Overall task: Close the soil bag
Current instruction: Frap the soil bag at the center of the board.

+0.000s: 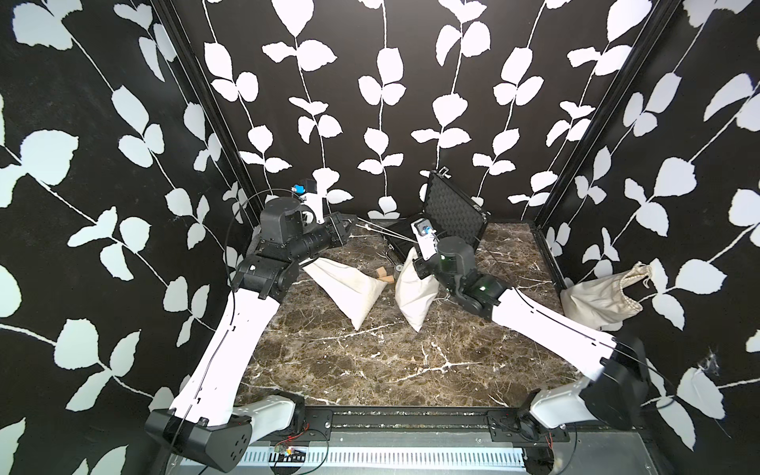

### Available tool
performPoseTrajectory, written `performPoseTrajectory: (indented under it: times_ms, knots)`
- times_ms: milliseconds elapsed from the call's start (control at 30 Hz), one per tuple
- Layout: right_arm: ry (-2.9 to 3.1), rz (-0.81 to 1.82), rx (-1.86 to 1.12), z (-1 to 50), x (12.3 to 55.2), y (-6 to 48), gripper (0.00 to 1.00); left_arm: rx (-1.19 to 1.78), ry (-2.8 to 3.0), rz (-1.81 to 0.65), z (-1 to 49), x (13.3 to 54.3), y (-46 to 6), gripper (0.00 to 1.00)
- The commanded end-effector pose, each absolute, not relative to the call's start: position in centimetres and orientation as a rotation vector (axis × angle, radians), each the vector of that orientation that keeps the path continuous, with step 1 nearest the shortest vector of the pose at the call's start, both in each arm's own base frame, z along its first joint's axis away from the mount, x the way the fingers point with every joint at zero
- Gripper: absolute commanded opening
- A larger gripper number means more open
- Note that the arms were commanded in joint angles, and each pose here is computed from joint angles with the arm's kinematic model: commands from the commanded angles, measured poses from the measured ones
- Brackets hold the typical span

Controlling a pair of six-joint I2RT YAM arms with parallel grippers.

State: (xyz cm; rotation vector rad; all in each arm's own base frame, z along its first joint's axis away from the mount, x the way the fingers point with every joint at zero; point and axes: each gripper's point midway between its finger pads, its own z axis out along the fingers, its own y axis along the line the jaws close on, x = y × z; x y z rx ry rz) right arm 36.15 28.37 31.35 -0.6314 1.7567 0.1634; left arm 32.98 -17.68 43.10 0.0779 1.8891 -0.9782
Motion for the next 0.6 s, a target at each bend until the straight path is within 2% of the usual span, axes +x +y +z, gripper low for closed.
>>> performPoseTrajectory:
  times_ms: [0,100,167,433,567]
  knots:
    - [1.973,-0.228,-0.616,27.7,36.7,19.6,0.15,0.012,1.518,-0.842,53.9,31.0,-12.5,0.0]
    - [1.942,-0.169,-0.629,29.9,36.1,20.1,0.17,0.025,1.497,-0.847,54.8,30.1,-12.4,0.0]
    - [1.938,-0.2,-0.628,29.5,36.4,19.8,0.2,0.024,1.483,-0.844,55.2,29.5,-12.2,0.0]
    - [2.077,-0.335,-0.584,20.4,38.3,17.2,0.21,-0.024,1.521,-0.794,53.2,29.5,-11.2,0.0]
    - [2.094,-0.356,-0.602,20.1,37.9,16.5,0.21,-0.043,1.553,-0.776,51.7,30.1,-11.1,0.0]
